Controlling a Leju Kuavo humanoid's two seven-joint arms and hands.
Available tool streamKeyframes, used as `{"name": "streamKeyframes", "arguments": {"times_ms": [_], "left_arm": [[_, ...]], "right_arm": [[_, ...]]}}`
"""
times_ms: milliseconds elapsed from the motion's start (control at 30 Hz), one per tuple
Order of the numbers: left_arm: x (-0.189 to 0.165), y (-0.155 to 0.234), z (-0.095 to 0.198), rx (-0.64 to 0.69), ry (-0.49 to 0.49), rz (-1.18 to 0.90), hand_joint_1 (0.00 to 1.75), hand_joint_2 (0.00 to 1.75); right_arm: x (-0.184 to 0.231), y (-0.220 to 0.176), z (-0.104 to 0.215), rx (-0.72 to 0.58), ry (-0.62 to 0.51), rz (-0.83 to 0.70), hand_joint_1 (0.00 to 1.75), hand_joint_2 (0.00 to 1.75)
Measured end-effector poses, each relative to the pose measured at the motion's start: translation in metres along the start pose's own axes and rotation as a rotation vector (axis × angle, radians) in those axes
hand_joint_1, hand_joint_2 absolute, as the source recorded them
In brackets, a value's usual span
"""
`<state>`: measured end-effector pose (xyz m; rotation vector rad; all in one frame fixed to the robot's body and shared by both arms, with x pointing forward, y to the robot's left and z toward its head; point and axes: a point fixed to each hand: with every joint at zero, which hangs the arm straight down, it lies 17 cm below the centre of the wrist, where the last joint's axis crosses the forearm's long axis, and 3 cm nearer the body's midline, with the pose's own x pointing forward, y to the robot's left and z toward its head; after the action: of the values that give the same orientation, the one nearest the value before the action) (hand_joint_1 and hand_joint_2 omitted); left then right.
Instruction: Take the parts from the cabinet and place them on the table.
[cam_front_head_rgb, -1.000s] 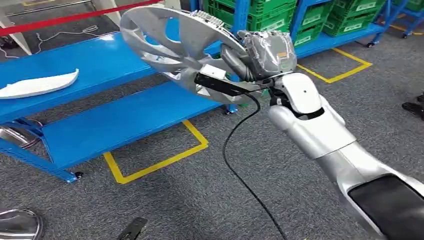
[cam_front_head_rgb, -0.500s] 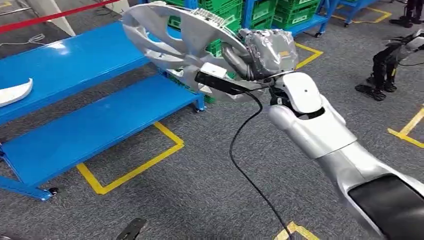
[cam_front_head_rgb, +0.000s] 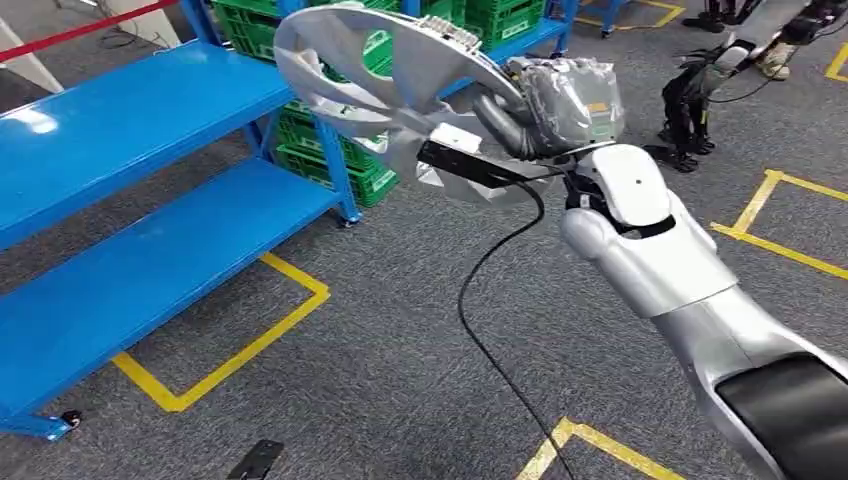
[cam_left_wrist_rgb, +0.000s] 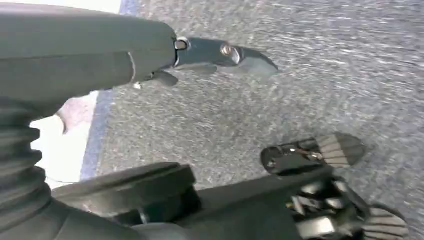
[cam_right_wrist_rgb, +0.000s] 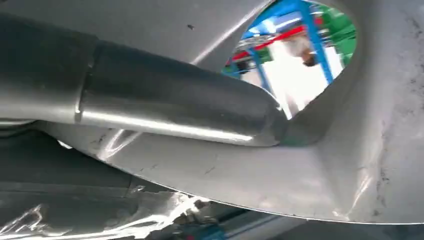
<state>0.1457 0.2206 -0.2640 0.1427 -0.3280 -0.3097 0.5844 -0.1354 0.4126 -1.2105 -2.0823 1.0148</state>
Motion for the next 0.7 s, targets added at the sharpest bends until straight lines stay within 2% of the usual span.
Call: {"name": "streamKeyframes", "arguments": {"times_ms": [333,700], "left_arm": [[0.006,0.015,-0.002,0.059,-0.059,0.025,0.00,1.75],[0.009,0.017,-0.002,0.066,-0.070,0.011,0.00,1.75]], "right_arm": [[-0.015,0.005,0.010,0.007,0.023,0.011,1.75,0.00],[-0.034,-0.012,0.010,-0.024,0.036,0.045,1.75,0.00]]}}
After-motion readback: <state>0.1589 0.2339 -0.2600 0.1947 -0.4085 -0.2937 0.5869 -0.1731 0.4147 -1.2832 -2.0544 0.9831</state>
